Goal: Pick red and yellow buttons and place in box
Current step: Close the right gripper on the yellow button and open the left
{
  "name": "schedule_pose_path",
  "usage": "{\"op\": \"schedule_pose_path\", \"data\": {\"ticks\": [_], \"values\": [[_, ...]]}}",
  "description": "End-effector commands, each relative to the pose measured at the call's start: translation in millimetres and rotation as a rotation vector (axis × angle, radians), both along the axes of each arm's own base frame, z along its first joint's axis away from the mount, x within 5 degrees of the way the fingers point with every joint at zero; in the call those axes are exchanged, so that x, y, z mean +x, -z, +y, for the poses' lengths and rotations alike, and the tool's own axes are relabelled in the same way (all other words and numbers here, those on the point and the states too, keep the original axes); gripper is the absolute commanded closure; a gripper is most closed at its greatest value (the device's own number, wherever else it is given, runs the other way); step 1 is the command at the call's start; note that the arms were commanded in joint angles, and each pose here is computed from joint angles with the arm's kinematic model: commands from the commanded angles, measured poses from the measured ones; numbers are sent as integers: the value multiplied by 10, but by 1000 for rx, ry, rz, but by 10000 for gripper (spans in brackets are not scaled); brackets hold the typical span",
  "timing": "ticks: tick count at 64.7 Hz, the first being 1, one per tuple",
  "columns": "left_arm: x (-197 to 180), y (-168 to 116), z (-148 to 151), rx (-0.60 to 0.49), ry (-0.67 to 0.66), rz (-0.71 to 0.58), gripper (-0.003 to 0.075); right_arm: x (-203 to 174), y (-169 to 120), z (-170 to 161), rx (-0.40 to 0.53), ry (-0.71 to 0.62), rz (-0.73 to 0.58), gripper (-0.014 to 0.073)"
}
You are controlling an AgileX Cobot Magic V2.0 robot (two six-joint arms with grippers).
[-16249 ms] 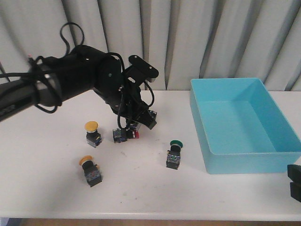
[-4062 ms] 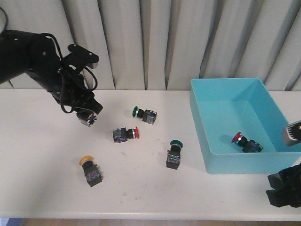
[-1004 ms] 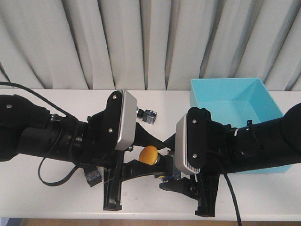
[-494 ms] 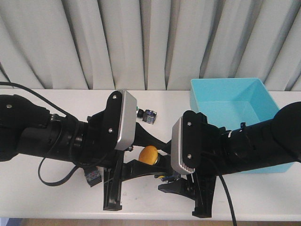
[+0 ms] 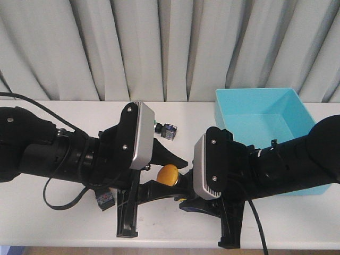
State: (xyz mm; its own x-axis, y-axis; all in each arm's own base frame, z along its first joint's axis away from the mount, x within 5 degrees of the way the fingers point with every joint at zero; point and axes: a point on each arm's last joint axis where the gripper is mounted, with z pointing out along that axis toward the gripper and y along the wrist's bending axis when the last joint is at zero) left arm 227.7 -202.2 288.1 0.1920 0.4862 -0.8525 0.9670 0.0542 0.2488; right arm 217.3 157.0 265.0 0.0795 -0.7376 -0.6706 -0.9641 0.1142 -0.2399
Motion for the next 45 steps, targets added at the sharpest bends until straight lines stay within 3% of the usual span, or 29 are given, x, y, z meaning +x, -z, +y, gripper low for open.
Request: {"op": "schedule_pose_path", "data": {"ticks": [1,45], "values": [[-28,-189,-18,-83,-13,-5,584,5,-185,18,58,13,-47,404],[-50,-192,-24,-88,10,6,584,5,-185,18,58,13,-47,402]]}}
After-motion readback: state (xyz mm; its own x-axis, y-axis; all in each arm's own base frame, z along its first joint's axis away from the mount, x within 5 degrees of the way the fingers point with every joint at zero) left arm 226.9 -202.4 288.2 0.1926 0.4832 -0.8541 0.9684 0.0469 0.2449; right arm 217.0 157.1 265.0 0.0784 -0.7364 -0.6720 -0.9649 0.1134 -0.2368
